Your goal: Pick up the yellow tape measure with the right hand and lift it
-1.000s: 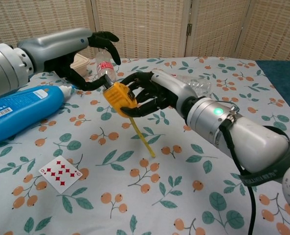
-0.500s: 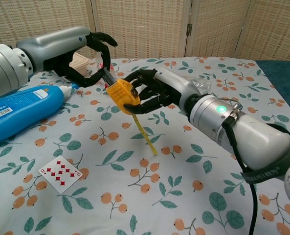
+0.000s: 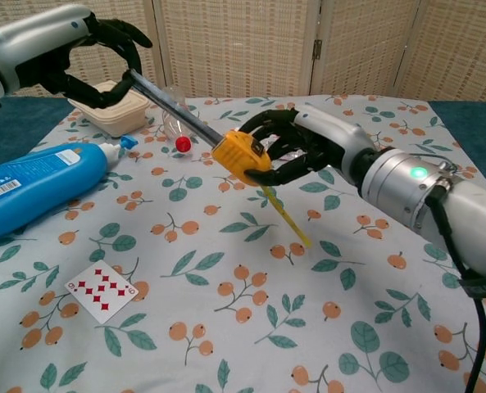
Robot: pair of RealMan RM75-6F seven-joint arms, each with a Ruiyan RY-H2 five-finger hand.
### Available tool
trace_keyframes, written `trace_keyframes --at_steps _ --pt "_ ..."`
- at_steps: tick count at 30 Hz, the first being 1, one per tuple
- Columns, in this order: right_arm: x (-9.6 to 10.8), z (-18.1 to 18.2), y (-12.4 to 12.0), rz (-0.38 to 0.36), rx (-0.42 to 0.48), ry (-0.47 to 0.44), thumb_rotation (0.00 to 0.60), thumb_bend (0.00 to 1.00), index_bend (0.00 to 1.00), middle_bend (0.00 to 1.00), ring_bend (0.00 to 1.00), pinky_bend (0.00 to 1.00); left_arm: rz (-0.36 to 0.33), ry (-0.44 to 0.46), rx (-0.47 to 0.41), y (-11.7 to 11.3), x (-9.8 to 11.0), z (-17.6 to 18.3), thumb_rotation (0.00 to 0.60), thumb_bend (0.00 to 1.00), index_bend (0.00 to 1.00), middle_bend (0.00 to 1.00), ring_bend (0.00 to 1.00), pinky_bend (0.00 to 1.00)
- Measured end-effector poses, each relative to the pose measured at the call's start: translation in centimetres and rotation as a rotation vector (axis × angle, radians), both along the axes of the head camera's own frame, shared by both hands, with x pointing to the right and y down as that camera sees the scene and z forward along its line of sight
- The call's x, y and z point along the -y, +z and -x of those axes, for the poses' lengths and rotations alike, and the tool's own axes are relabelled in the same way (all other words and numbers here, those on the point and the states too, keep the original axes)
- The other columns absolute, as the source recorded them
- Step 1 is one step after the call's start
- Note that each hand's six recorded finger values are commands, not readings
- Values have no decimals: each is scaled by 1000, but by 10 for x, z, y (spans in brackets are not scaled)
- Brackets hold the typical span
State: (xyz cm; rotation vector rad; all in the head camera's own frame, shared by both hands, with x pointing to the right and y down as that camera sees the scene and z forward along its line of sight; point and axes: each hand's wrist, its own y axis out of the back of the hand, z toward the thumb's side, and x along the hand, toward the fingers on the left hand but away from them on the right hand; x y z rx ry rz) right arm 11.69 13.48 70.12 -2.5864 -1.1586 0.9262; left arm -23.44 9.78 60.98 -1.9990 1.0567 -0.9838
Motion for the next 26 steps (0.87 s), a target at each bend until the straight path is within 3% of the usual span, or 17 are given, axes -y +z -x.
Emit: trace_keyframes --at_steps 14,20,26 --pt "-4 -99 -4 4 -124 26 600 368 664 515 423 207 41 -226 -68 -3 30 103 600 583 572 212 238 115" --pt "-14 -139 -8 9 -157 59 600 368 664 515 426 207 90 -286 -100 1 36 135 600 583 569 212 233 115" --pt "-19 -153 -9 9 -164 66 600 368 664 515 426 207 118 -304 -84 7 35 157 600 583 566 212 231 114"
